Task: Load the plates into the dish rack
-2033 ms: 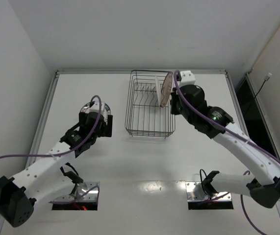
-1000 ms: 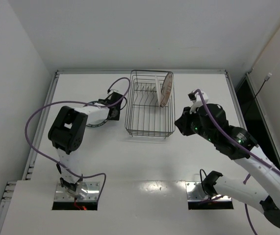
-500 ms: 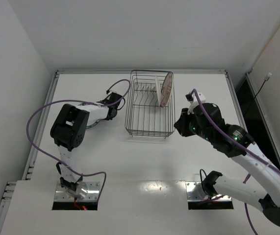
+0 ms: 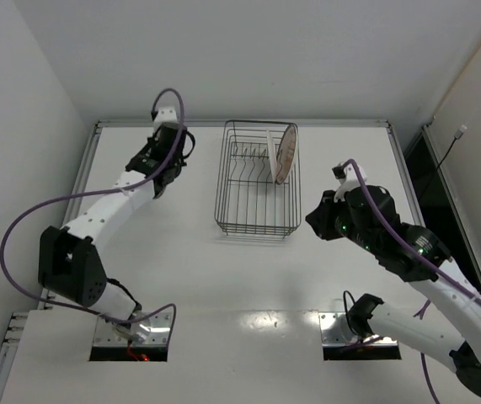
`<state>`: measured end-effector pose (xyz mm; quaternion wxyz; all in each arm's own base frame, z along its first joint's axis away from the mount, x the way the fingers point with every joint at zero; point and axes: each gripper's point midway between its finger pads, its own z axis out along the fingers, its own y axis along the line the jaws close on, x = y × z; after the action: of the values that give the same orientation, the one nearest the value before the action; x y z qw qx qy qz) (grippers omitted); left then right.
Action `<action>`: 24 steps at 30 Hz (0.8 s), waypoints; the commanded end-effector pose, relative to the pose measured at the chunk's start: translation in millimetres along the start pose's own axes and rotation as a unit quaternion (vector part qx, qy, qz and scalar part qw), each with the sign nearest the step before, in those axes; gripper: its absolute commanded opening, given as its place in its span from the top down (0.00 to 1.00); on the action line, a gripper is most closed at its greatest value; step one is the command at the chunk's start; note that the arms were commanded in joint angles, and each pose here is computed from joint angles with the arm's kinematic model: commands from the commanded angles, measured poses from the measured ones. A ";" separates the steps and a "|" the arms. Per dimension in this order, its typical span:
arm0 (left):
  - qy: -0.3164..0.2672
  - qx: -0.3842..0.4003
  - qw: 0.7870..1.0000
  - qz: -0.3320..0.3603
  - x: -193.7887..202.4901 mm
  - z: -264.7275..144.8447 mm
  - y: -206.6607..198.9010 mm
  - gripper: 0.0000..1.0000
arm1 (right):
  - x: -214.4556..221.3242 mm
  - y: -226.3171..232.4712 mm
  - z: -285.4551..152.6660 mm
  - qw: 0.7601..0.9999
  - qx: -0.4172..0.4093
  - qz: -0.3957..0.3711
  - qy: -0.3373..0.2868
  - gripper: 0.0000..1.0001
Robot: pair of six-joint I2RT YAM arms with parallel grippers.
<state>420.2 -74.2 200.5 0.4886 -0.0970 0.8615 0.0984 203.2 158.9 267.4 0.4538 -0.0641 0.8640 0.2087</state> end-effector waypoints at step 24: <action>-0.134 0.551 0.781 -0.260 -175.9 -107.6 -229.4 1.00 | 16.9 -32.2 -18.8 0.998 0.053 0.017 -0.014 0.93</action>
<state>488.3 -293.0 327.7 0.5493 -0.0425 0.7051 -0.4464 189.3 133.7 240.4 0.4414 -0.0428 0.8794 0.1732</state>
